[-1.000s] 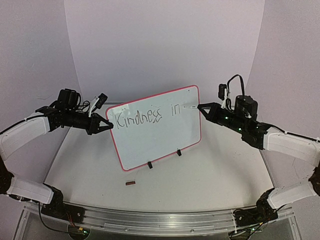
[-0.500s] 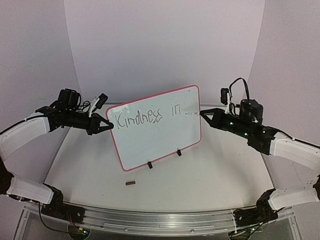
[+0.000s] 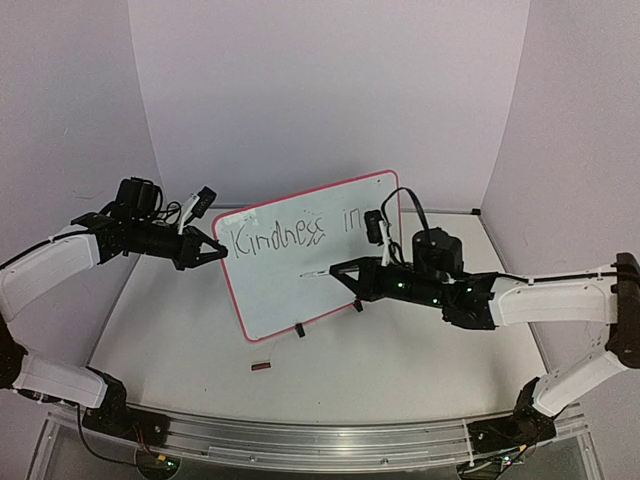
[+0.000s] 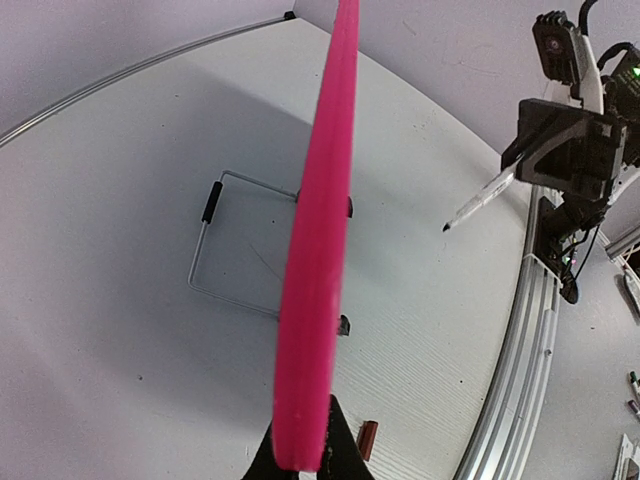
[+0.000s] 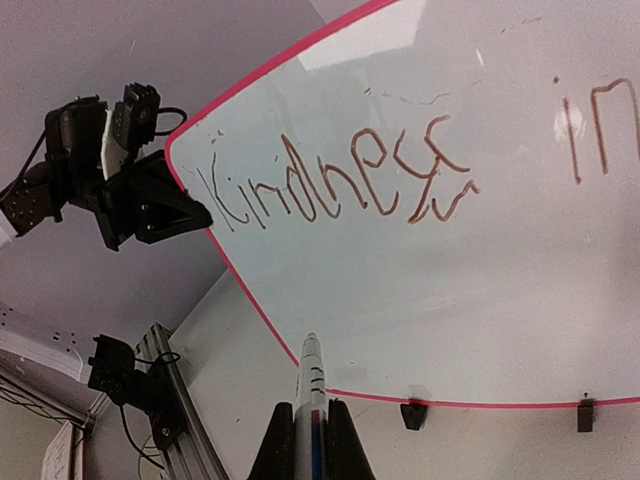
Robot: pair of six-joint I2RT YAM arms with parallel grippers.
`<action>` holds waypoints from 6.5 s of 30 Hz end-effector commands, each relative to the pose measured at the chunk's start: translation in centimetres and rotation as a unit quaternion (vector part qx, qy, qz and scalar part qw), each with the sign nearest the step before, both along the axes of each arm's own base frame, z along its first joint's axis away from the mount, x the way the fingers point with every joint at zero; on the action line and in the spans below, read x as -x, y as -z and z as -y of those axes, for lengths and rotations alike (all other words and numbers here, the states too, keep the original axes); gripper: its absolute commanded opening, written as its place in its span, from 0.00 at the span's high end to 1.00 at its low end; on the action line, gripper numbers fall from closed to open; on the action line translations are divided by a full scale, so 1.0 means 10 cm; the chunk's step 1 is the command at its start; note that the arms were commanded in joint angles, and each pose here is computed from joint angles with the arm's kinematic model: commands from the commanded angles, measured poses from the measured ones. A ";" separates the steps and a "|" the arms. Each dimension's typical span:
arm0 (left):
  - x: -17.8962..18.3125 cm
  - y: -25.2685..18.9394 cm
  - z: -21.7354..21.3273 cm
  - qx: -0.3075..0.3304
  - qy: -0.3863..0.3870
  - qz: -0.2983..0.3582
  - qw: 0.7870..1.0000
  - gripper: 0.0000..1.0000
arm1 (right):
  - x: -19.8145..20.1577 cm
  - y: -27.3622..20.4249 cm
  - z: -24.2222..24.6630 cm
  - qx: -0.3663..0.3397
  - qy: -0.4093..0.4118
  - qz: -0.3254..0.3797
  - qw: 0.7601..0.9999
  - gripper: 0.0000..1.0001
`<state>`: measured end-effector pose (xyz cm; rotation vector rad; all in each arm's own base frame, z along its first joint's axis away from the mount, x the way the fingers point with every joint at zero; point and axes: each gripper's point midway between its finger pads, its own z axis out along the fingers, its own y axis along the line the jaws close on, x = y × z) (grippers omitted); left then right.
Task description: Write a sentence on the whiteboard
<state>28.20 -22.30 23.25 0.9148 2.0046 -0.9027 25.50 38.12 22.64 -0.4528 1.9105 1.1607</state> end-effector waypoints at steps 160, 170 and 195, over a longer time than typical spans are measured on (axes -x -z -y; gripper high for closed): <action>0.01 0.19 0.04 -0.032 0.003 -0.008 0.999 1.00 | -0.21 0.09 -0.86 0.005 0.035 0.054 0.998 1.00; 0.01 0.18 0.04 -0.032 0.003 -0.008 0.999 1.00 | -0.26 0.08 -0.94 0.006 0.037 0.062 0.997 1.00; 0.01 0.19 0.05 -0.032 0.004 -0.009 0.999 1.00 | -0.20 0.42 -0.84 0.048 0.034 0.035 0.998 1.00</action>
